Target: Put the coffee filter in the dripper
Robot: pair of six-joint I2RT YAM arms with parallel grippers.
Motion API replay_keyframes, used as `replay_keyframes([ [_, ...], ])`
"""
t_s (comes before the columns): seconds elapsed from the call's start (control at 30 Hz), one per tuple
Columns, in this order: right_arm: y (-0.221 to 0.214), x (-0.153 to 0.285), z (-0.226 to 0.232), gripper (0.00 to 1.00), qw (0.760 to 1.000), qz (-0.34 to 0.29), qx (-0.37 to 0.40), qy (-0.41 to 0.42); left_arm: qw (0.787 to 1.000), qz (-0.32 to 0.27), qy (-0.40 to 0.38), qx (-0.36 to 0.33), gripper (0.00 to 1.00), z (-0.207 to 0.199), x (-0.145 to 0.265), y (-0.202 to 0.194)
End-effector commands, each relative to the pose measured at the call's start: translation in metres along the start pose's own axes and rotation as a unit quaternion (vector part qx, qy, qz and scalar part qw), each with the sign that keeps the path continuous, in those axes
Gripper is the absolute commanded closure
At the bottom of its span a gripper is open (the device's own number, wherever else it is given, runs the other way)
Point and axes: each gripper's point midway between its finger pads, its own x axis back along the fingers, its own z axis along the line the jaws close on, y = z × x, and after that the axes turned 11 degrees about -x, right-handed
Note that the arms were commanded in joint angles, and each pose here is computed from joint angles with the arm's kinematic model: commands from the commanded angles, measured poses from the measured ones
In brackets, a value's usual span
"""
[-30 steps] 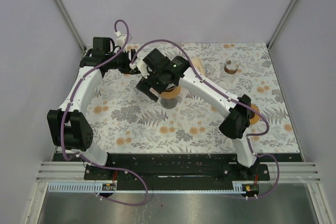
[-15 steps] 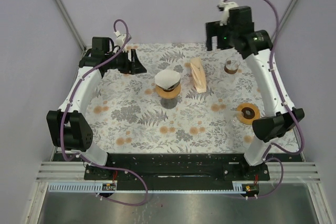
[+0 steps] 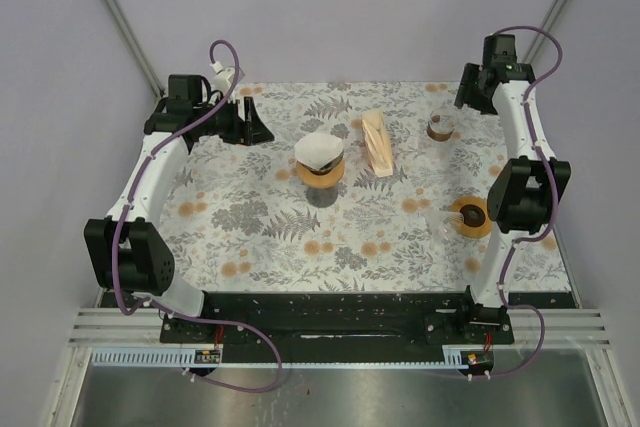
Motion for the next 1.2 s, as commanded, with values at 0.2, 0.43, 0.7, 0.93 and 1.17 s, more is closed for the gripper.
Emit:
replay_keyframes([
  [0.2, -0.018, -0.036, 0.022, 0.38, 0.999, 0.036, -0.011, 0.032, 0.999, -0.025, 0.009, -0.019, 0.28, -0.001, 0.011, 0.01],
  [0.43, -0.039, -0.06, 0.017, 0.54, 0.997, 0.069, -0.005, 0.021, 0.999, -0.028, 0.009, -0.018, 0.28, -0.001, 0.013, 0.011],
  [0.7, -0.039, -0.053, 0.012, 0.95, 0.997, 0.071, 0.009, 0.013, 0.999, -0.03, 0.006, -0.014, 0.28, -0.001, 0.013, 0.011],
  [0.93, 0.001, 0.015, 0.013, 1.0, 1.0, -0.007, 0.016, 0.016, 0.999, -0.034, 0.008, -0.015, 0.27, 0.001, 0.015, 0.013],
  [1.17, -0.017, 0.115, 0.043, 1.0, 0.996, -0.062, 0.045, 0.053, 0.999, -0.036, 0.005, -0.01, 0.27, 0.002, 0.014, 0.012],
])
